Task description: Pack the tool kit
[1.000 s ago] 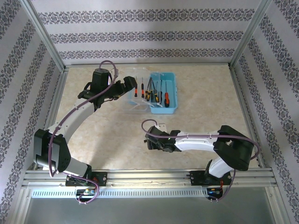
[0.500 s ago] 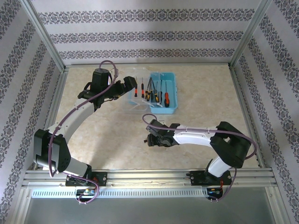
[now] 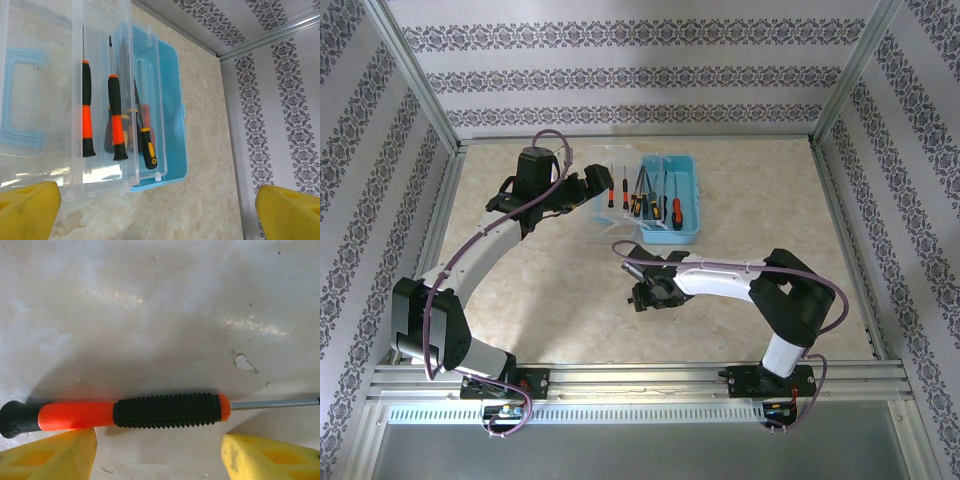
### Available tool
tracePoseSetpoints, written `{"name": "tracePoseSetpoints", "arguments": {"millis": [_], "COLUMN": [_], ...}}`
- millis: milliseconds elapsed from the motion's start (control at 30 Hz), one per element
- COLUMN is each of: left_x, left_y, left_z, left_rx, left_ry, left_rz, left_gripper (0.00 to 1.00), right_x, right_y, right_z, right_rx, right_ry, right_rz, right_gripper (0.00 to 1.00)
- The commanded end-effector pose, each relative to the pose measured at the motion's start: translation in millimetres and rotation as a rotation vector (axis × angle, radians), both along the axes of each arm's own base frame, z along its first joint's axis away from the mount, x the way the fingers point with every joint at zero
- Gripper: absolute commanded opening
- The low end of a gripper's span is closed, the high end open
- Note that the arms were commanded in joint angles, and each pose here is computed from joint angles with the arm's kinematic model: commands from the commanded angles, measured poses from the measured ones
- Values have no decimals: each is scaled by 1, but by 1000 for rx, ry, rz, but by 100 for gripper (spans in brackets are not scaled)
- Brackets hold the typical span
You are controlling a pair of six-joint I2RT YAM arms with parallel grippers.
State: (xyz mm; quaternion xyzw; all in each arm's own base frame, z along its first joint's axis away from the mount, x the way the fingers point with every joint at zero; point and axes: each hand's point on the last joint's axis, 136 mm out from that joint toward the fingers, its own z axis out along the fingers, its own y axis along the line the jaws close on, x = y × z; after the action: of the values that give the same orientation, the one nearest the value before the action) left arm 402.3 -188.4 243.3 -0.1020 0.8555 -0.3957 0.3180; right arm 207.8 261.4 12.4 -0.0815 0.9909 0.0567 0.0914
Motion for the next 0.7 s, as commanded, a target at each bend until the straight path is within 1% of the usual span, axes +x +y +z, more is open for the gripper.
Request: {"name": "tracePoseSetpoints", "arguments": {"millis": [0, 433, 533, 600, 667], "left_x": [-3, -4, -4, -4, -3], "left_y": [4, 5, 5, 6, 7], "left_z": [21, 26, 27, 27, 27], "left_rx": [17, 15, 15, 14, 15], "left_ry": [-55, -65, -68, -68, -67], "left_rz": [-1, 0, 2, 4, 6], "left_gripper": [100, 100, 100, 100, 100], "right_x": [72, 86, 87, 90, 92], "right_y": [36, 36, 35, 42, 54], "right_z": [25, 41, 50, 55, 58], "right_rx": [122, 93, 88, 90, 98], "right_ry": [-260, -279, -295, -333, -364], "right_rz": [-7, 31, -7, -22, 2], "right_gripper": [69, 69, 69, 69, 69]}}
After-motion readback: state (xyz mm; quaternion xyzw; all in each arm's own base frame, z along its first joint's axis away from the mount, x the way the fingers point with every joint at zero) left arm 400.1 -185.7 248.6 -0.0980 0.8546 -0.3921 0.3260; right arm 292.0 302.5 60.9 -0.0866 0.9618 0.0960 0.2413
